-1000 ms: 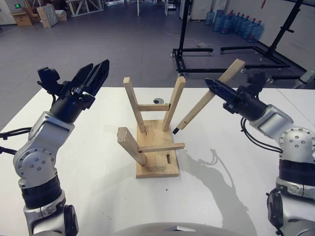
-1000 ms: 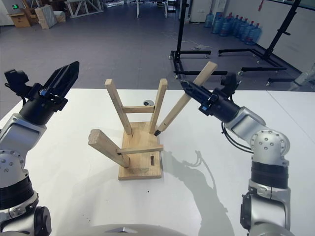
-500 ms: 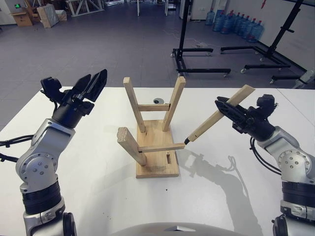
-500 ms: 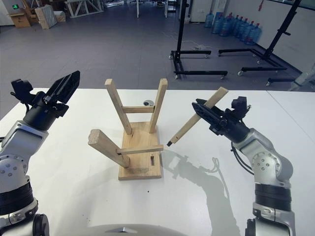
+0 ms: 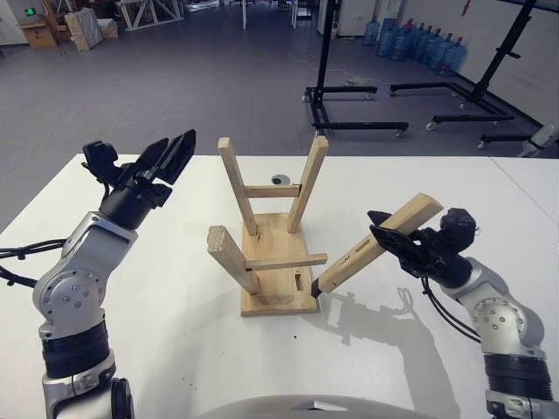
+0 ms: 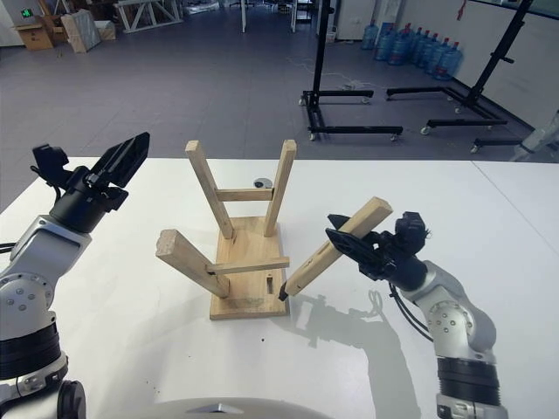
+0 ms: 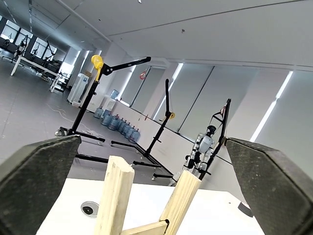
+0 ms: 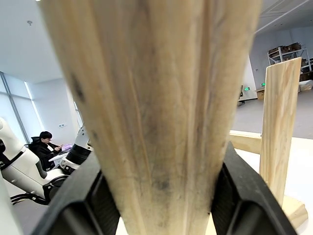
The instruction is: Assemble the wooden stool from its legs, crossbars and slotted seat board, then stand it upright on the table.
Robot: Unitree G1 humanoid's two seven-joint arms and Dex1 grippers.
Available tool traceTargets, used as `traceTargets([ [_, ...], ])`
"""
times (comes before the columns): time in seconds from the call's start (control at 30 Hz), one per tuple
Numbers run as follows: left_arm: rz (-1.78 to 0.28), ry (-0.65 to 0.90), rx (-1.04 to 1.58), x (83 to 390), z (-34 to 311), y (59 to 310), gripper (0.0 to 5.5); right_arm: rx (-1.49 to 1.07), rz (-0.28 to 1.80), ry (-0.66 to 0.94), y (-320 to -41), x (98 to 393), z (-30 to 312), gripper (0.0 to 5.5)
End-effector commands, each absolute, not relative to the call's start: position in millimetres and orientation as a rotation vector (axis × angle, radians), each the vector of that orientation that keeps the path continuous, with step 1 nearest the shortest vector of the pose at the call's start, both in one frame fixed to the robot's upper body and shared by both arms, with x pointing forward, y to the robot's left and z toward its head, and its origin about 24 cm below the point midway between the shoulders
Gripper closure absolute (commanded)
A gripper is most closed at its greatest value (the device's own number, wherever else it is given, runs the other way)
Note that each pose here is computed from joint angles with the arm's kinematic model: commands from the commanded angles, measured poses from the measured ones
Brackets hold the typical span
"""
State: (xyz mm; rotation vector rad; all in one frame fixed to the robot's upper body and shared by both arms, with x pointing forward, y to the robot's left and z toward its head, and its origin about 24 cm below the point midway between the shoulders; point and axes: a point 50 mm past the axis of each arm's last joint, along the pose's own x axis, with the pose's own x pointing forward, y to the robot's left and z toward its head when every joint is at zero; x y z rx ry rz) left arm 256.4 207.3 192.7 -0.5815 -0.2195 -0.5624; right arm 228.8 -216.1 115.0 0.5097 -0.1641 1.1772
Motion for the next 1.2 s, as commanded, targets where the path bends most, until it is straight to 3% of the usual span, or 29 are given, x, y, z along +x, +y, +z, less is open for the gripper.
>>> traceTargets([
  [0.03, -0.575, -0.211, -0.566, 257.7, 194.5, 203.8, 0.10, 0.459, 1.200, -0.204, -204.6, 238.3, 116.8, 3.45],
  [0.53, -0.587, -0.205, -0.572, 256.8, 192.2, 197.9, 0.10, 0.383, 1.243, -0.170, -195.4, 250.5, 105.2, 3.45],
  [1.2, -0.596, -0.211, -0.582, 256.8, 190.2, 195.3, 0.10, 0.392, 1.311, -0.238, -195.5, 260.4, 134.3, 3.45],
])
